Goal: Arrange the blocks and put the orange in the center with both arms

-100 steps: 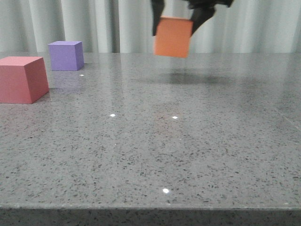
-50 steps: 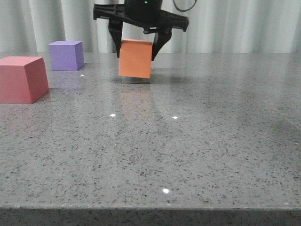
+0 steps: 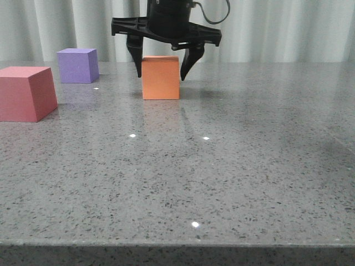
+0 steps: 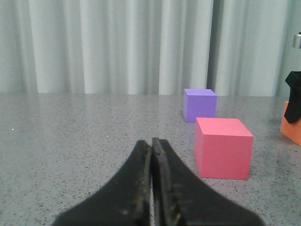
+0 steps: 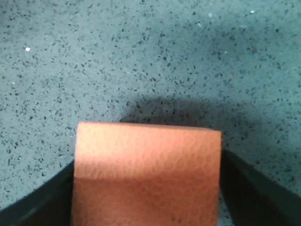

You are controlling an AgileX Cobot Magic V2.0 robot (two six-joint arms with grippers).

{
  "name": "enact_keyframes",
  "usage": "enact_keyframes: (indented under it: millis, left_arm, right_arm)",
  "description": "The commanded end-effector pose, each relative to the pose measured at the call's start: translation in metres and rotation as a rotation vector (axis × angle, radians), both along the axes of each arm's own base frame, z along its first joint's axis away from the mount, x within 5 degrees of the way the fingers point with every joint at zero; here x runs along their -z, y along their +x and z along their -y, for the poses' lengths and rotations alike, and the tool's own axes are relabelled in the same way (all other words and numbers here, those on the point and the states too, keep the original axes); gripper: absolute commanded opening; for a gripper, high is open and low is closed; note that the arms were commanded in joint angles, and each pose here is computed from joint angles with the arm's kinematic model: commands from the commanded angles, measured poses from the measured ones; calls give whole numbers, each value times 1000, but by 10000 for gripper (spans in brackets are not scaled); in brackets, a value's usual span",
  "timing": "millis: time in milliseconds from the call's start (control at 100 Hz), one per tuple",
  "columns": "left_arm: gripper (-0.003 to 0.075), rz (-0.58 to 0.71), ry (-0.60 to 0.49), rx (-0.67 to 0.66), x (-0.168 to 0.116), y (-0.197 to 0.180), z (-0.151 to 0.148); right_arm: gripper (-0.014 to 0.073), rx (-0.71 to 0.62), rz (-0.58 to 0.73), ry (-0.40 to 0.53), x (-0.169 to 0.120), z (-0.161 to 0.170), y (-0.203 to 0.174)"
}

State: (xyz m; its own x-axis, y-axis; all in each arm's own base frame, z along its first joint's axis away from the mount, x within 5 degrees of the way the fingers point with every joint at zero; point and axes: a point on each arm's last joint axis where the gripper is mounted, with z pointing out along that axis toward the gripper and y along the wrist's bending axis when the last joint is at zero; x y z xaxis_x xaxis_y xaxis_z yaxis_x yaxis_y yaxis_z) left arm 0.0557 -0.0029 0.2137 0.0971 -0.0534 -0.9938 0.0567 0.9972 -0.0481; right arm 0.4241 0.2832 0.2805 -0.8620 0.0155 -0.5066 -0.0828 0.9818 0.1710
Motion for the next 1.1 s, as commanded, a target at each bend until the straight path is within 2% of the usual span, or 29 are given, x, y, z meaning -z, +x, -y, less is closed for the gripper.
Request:
enact_keyframes:
  millis: [0,140,320,510,740,960,1090]
  left_arm:
    - [-19,62,-4,5,6,-1,0]
    - [-19,62,-4,5,6,-1,0]
    - [-19,62,-4,5,6,-1,0]
    - [-19,62,-4,5,6,-1,0]
    - [-19,62,-4,5,6,-1,0]
    - [-19,62,-4,5,6,-1,0]
    - [-19,62,-4,5,6,-1,0]
  right_arm:
    - [667,1,141,66,-53,8,-7]
    - [666,-7,188,65,-74,13,-11]
    - [666,-111,246,-11,-103,28,-22]
    - [666,-112,303,-45,-132,61,-24]
    - [666,-80,356,-106,-169,116,-33]
    - [666,-16,337,-167,-179,168,-42]
    - [666,33,323,-192,-171,200,-52]
